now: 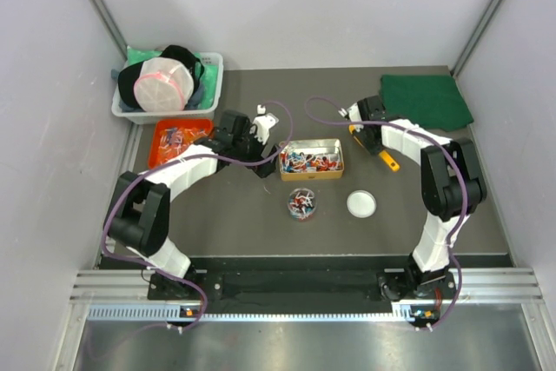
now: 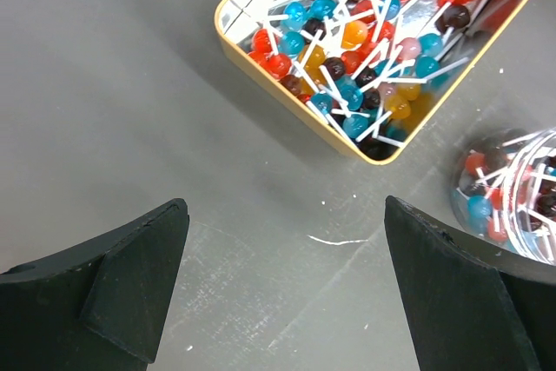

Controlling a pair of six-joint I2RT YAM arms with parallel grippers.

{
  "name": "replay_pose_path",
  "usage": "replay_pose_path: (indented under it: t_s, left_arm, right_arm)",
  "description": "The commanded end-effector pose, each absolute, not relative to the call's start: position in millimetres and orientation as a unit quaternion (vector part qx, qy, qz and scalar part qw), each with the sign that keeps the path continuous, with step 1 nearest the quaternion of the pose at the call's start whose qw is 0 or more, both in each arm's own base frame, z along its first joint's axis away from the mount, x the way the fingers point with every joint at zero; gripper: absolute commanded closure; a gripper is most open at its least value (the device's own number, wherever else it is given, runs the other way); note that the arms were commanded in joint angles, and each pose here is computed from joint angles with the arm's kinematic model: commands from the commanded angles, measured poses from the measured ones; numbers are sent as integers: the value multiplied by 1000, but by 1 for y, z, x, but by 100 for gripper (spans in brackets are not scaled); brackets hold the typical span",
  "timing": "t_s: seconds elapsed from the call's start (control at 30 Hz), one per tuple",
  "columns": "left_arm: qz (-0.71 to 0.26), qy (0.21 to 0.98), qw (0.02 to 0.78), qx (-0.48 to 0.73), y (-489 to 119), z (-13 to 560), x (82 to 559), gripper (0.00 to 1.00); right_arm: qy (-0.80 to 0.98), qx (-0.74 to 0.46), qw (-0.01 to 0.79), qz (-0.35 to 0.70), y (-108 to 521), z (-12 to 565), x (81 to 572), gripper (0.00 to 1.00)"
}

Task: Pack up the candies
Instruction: Scoop the fake candies from the storage box.

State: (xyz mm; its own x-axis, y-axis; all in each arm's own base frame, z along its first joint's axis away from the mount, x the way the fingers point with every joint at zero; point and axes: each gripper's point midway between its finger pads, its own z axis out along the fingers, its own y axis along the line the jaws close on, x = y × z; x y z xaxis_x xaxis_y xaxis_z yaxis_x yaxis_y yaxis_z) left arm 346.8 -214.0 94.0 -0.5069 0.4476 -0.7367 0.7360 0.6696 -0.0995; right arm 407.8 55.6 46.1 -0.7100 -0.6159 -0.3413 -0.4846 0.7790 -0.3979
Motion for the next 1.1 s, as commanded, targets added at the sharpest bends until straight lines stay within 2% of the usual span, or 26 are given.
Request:
replay_pose_path:
  t_s: [0.0, 0.1, 0.13, 0.17, 0.2, 0.63, 0.9, 1.07]
  left_arm:
    - [-195, 833, 376, 356, -220, 99, 357, 1]
    - [-193, 833, 376, 357, -220, 99, 357, 1]
    - [-192, 833, 376, 357, -220, 99, 357, 1]
    - [-192, 833, 375, 357, -220, 98, 357, 1]
    - [-192, 834, 375, 356, -220, 98, 357, 1]
    - [-173, 840, 382, 344, -217, 95, 365, 1]
    - [-185, 835, 389, 344, -221, 103, 366, 1]
    - [-202, 833, 404, 319, -212, 122, 379, 1]
  right_arm:
    - [917, -290, 247, -121, 62, 44, 414, 78]
    - [918, -287, 248, -116, 63, 46, 413, 83]
    - [918, -289, 248, -114, 64, 46, 412, 89]
    - [917, -287, 251, -115, 64, 48, 413, 99]
    - [917, -287, 251, -116, 63, 49, 413, 100]
    - [902, -297, 298, -98, 71, 103, 410, 100]
    - [898, -334, 286, -24, 91, 112, 383, 100]
    - [862, -392, 321, -9, 95, 142, 365, 100]
